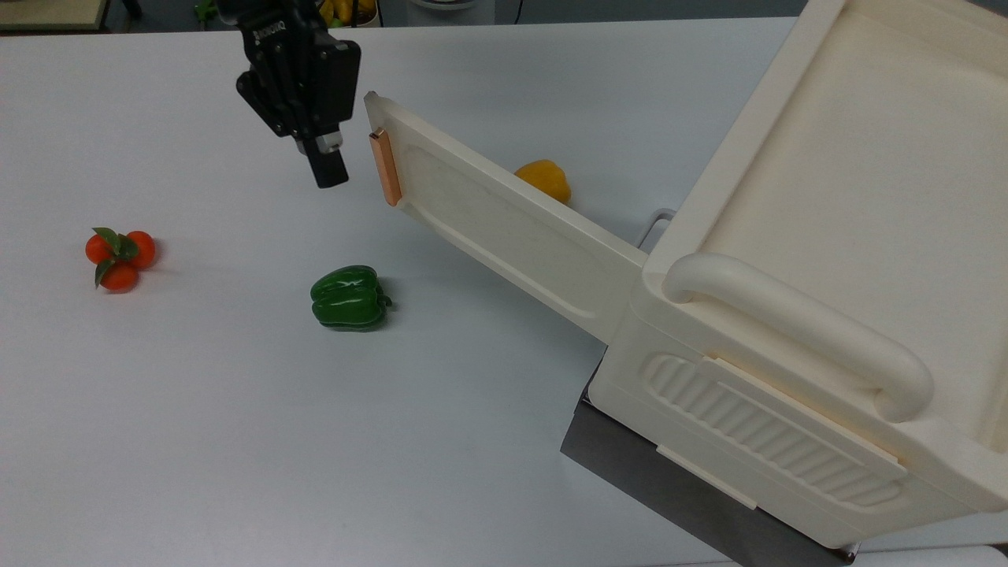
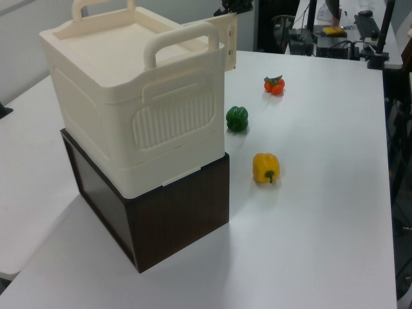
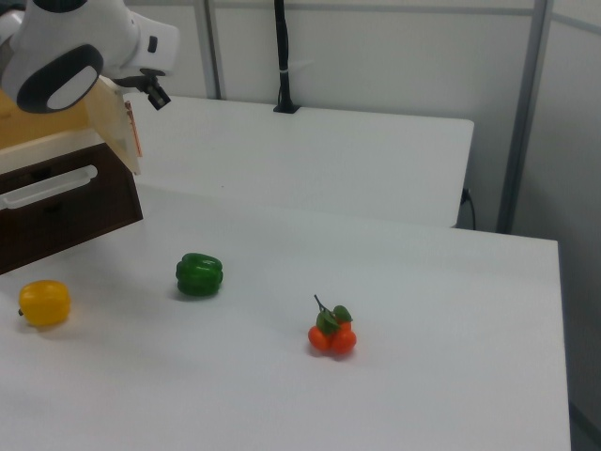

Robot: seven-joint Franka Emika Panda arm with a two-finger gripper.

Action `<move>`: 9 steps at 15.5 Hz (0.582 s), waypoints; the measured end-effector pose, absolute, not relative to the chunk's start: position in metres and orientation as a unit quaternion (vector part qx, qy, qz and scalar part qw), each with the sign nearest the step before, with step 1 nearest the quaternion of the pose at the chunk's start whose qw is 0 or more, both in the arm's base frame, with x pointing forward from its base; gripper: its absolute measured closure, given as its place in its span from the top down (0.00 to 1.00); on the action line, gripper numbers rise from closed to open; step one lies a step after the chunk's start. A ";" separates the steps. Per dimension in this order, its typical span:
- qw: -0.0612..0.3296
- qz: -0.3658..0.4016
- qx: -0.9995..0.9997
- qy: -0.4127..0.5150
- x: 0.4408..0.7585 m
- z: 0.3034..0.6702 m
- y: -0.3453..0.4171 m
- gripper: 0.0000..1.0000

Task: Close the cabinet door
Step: 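Move the gripper down to the outer edge of the open cream door, then push the door edge with the gripper, swinging it toward the cabinet body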

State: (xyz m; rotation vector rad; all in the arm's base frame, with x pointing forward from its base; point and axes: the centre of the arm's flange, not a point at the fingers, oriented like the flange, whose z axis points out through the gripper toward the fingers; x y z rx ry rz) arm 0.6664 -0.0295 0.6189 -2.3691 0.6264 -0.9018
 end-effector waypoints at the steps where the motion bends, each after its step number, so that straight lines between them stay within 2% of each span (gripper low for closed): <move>1: 0.264 -0.331 -0.877 0.228 0.667 0.618 -0.024 0.01; 4: 0.269 -0.323 -0.880 0.222 0.668 0.613 -0.012 0.01; 9: 0.274 -0.265 -0.901 0.208 0.664 0.599 -0.003 0.01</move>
